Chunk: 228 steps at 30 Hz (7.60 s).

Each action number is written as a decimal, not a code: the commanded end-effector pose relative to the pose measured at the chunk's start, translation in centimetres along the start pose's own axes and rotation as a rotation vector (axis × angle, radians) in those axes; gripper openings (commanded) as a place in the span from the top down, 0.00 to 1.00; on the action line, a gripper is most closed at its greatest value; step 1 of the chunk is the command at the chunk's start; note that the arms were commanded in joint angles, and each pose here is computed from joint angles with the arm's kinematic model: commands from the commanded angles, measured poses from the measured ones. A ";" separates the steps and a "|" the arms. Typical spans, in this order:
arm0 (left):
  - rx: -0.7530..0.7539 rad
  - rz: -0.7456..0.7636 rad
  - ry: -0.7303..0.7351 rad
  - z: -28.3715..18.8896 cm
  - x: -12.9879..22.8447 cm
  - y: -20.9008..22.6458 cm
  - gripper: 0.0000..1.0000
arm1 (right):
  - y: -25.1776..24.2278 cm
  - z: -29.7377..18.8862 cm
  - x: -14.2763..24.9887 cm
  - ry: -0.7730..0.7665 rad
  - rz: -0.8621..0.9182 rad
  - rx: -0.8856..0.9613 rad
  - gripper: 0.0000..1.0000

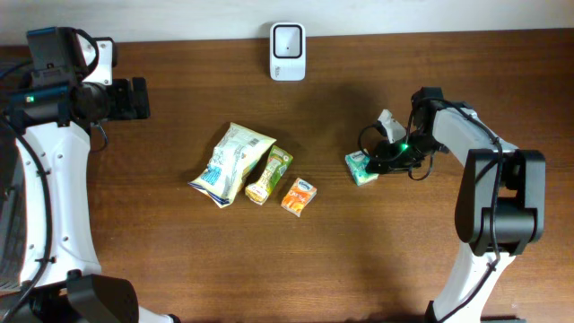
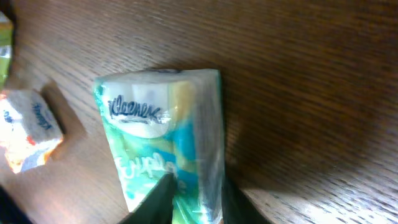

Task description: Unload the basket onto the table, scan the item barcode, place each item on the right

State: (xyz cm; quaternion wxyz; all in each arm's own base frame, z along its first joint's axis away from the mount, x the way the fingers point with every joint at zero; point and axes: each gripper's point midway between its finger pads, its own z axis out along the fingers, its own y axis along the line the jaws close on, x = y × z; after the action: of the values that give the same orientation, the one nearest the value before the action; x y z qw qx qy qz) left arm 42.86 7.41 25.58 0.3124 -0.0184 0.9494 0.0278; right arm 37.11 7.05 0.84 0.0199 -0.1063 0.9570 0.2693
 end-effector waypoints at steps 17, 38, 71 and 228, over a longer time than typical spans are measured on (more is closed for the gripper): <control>0.009 0.012 0.004 0.3 0.0 0.0 0.01 | 11.5 -12.0 -3.1 -0.329 0.025 -0.767 0.96; 0.009 0.012 0.005 0.3 0.1 0.0 0.01 | 19.3 -24.8 -1.4 -0.506 -0.094 -0.889 0.96; 0.009 0.012 0.006 0.3 0.1 0.0 0.01 | 15.4 -12.8 -22.5 -0.649 -0.336 0.927 0.96; 0.009 0.012 0.006 0.3 0.1 0.0 0.01 | 10.4 6.4 -2.0 0.060 0.016 -0.088 0.67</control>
State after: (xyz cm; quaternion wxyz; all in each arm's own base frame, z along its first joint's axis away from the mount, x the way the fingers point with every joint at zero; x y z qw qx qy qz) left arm 42.81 7.40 25.53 0.3110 -0.0185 0.9498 0.0276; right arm 36.82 18.66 1.40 -0.0128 -0.0957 0.9483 0.3022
